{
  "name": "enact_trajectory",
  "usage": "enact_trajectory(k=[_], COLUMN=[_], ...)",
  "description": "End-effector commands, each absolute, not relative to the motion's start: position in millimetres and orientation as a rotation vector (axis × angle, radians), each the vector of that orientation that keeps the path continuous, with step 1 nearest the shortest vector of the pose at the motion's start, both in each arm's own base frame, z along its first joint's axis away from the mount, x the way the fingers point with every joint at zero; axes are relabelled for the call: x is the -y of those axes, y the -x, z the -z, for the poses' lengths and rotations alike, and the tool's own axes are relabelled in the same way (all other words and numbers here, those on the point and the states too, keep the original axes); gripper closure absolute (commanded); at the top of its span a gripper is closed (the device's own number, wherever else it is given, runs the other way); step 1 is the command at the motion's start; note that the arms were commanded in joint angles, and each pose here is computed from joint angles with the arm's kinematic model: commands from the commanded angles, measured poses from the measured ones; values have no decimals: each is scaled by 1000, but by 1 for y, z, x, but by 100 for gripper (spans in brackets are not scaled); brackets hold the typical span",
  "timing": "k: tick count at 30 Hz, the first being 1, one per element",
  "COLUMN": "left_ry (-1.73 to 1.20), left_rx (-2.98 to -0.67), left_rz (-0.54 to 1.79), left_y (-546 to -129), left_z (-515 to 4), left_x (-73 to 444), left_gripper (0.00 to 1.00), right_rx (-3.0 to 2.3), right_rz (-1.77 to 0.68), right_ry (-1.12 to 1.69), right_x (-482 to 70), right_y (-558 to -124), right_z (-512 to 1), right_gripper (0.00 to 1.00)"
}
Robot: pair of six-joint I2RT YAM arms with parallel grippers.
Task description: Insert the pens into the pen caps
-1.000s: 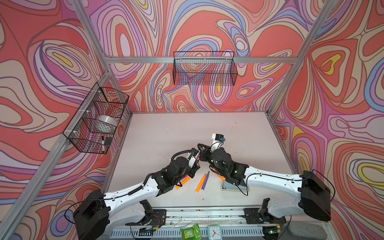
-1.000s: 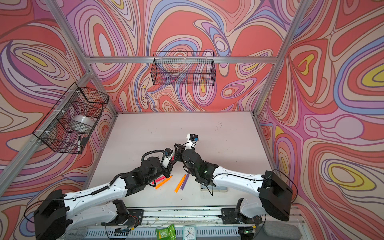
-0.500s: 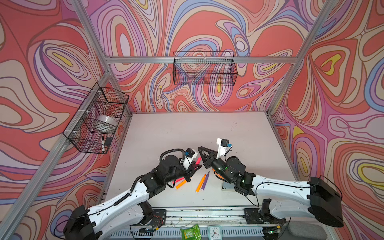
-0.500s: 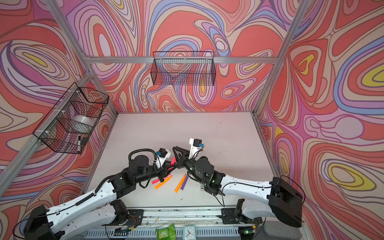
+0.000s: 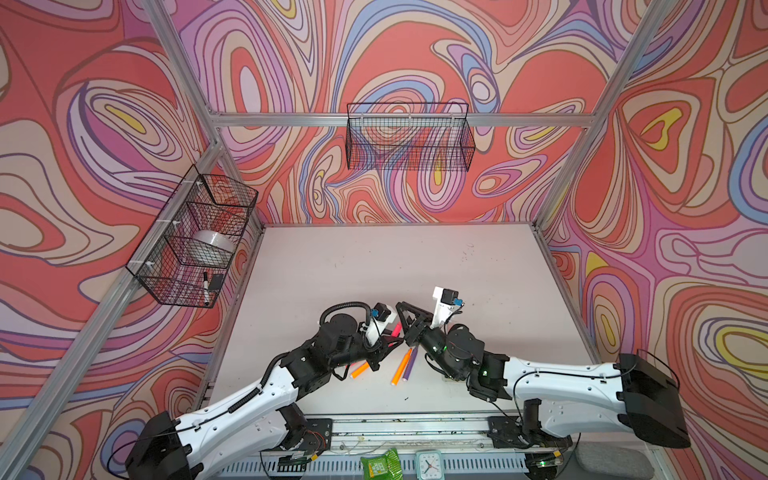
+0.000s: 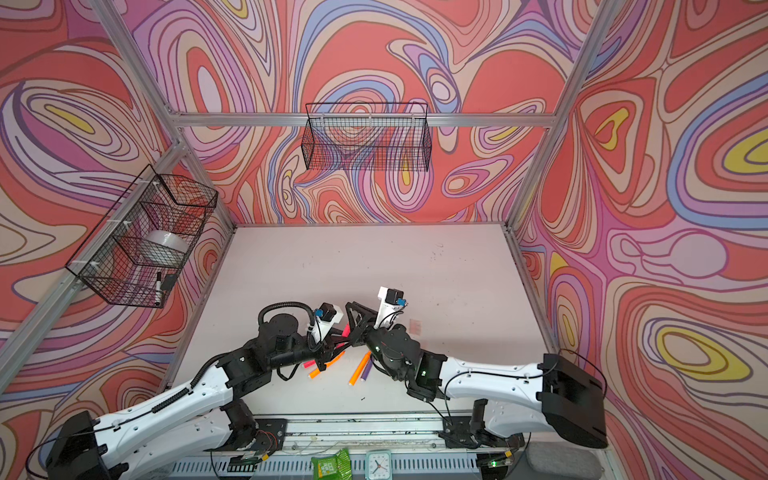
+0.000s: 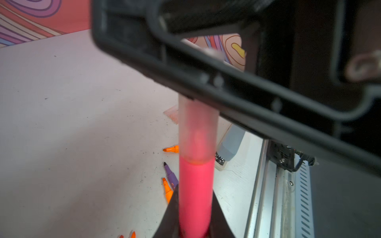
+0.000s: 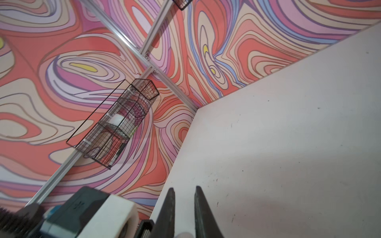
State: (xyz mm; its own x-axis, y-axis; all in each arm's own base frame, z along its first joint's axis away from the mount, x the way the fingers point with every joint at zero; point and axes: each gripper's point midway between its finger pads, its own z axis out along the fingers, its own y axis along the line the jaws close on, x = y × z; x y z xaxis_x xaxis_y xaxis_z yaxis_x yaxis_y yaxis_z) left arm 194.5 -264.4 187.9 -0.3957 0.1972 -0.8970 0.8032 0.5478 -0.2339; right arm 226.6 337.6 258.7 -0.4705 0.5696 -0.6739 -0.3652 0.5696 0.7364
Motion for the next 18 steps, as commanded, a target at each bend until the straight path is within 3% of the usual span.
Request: enact_trajectory(k=[1, 13, 14, 18], left_ry=[-335, -293, -297, -309], left_rx=[-1601, -1593, -1599, -1630], left_rz=[643, 553, 553, 543], left_y=[-265, -270, -270, -277], left_z=[-290, -289, -286, -275], left_x=[225, 214, 216, 223], left_gripper=[100, 100, 100, 100], right_rx=[-2234, -2150, -2124, -2042], right_rz=[-1080, -910, -889, -768], right_ry=[131, 74, 75, 63], right_x=[-379, -356, -351, -320], right_y=[-130, -146, -151, -171], right_z=[-149, -179, -189, -225], right_gripper=[100, 100, 94, 54])
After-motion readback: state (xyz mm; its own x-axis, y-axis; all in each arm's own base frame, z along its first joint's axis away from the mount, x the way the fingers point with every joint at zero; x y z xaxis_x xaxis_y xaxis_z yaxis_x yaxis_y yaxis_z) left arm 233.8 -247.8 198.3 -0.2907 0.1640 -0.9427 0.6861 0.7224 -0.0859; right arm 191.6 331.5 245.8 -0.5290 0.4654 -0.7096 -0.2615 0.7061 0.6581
